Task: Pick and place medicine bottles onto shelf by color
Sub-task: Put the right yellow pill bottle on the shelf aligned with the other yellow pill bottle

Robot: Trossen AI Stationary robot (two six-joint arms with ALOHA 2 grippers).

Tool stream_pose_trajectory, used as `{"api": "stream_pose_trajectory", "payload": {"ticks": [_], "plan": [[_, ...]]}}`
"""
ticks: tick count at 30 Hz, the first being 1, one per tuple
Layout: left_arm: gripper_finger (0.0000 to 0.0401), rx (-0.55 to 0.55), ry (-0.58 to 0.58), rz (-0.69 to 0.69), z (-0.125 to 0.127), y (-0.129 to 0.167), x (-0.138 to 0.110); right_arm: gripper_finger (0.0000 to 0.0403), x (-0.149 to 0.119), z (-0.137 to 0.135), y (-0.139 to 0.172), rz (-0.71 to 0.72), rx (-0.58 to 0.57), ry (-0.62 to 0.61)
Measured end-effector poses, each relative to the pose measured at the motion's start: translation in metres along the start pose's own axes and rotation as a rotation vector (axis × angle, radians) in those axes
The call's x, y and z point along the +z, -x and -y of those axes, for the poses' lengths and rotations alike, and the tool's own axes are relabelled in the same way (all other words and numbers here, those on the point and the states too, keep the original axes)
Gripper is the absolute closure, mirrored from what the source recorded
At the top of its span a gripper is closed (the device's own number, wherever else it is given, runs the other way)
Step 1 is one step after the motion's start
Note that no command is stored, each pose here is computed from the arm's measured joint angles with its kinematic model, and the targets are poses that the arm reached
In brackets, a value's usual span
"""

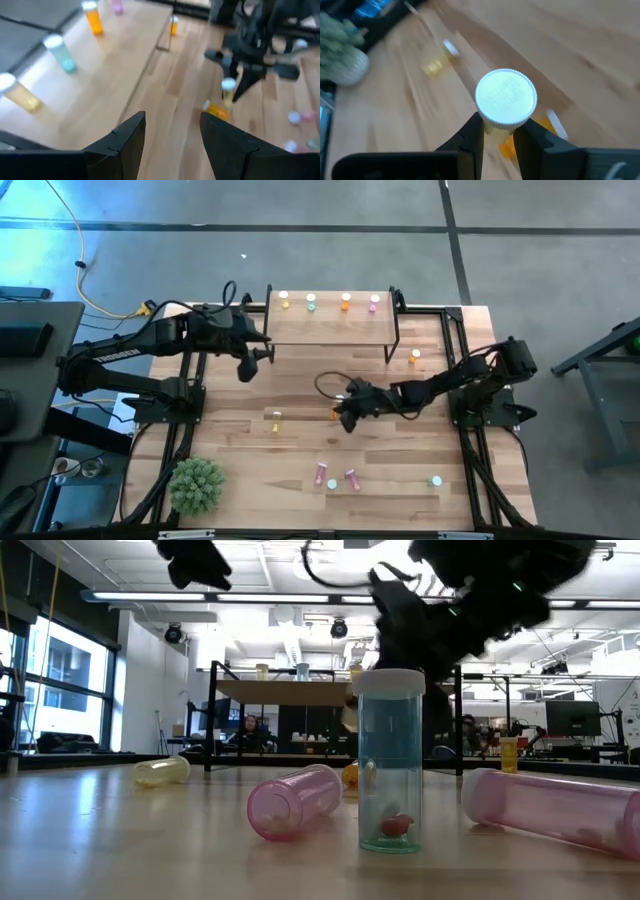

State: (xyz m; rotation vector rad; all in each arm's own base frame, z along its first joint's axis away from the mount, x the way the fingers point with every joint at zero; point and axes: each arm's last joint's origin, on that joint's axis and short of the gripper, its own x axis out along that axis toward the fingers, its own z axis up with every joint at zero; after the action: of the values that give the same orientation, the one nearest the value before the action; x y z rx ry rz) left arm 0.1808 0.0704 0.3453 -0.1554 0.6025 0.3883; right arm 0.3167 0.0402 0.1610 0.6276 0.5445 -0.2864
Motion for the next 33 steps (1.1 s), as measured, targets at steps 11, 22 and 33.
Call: {"api": "stream_pose_trajectory", "payload": {"ticks": [11, 22, 33], "plan": [[0.0222, -0.136, 0.004, -0.088, 0.004, 0.001, -0.008, 0.0335, 0.074, -0.026, 0.008, -0.091, -0.12, 0.171], [0.0222, -0.297, 0.037, -0.187, 0.008, -0.001, -0.016, 0.0335, 0.119, -0.038, 0.018, -0.108, 0.054, -0.037], [0.0222, -0.557, 0.181, -0.296, 0.016, -0.021, -0.015, 0.0335, 0.143, -0.076, 0.036, -0.048, 0.198, -0.053]]}}
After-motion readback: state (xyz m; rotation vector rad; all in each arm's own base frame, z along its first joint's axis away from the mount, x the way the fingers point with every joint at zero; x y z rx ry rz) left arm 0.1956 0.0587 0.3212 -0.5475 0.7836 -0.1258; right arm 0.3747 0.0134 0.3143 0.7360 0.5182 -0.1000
